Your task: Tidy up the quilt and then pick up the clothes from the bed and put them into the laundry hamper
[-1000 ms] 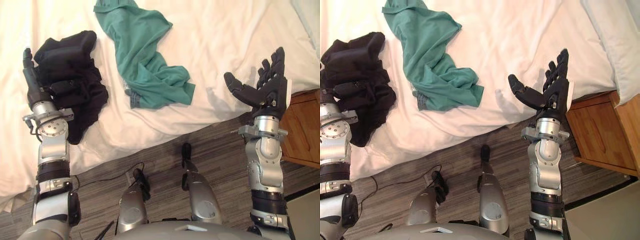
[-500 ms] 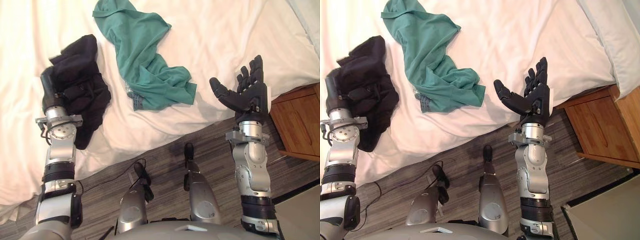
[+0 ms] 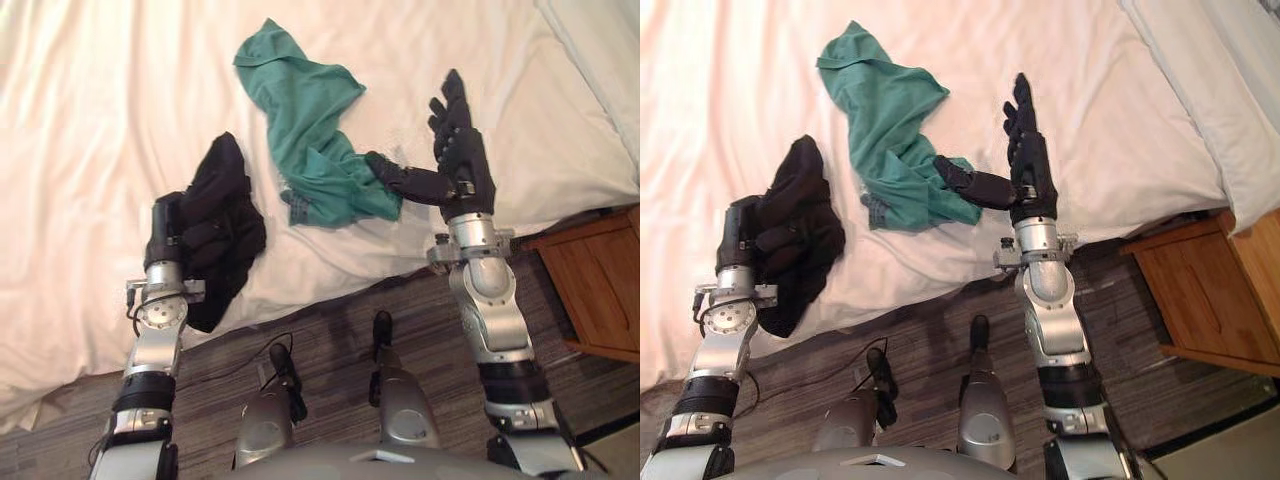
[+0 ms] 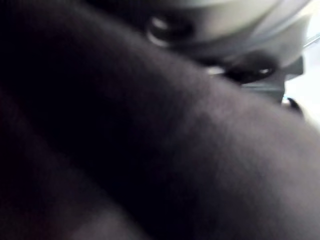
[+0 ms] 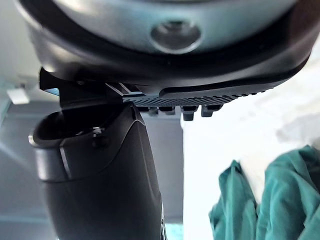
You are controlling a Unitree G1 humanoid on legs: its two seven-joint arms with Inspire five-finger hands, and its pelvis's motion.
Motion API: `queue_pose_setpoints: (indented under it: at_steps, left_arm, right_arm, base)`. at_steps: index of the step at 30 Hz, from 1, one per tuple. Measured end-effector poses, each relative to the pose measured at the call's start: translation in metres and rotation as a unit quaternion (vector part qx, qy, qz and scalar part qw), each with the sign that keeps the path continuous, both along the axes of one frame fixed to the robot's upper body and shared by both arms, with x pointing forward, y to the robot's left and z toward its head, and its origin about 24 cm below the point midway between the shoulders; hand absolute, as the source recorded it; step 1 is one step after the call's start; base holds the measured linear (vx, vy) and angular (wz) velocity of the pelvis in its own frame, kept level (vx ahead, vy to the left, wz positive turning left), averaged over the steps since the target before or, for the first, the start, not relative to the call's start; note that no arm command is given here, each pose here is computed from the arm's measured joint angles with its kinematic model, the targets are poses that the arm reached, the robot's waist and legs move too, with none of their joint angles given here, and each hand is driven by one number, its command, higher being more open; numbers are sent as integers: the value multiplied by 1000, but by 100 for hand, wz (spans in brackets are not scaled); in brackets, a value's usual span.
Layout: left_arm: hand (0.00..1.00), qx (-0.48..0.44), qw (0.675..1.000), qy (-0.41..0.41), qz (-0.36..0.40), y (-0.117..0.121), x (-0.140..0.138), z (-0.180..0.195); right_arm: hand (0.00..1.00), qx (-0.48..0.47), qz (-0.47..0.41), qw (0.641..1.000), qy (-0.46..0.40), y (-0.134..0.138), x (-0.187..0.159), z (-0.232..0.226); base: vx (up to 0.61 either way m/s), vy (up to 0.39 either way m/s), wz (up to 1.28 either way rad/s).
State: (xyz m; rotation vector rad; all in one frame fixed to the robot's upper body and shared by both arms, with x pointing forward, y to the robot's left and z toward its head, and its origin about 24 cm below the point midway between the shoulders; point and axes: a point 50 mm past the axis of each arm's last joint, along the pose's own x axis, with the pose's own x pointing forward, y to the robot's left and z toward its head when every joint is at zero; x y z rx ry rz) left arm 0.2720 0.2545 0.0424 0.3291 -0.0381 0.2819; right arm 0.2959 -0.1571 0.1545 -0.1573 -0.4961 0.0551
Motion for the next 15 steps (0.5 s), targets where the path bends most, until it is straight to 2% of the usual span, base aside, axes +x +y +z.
queue_pose_setpoints:
  at_steps: [3, 10, 11, 15]
  left_arm:
    - [0, -37, 999, -1, -31, -11, -11, -7]
    - [0, -117, 992, -18, -54, -25, -24, -14]
    - [0, -130, 990, -21, -53, -26, -25, -15]
    - [0, -156, 986, -25, -54, -26, -26, -16]
  right_arm:
    - [100, -71, -18, 997, 28, -1, 24, -3]
    - [100, -133, -75, 981, 117, -19, 57, -27]
    - [0, -144, -83, 978, 125, -21, 61, -29]
    - [0, -216, -87, 965, 123, -25, 72, -24]
  base:
    - [-28, 34, 24]
    - [-27, 32, 16]
    - [-18, 30, 5]
    - [-7, 11, 6]
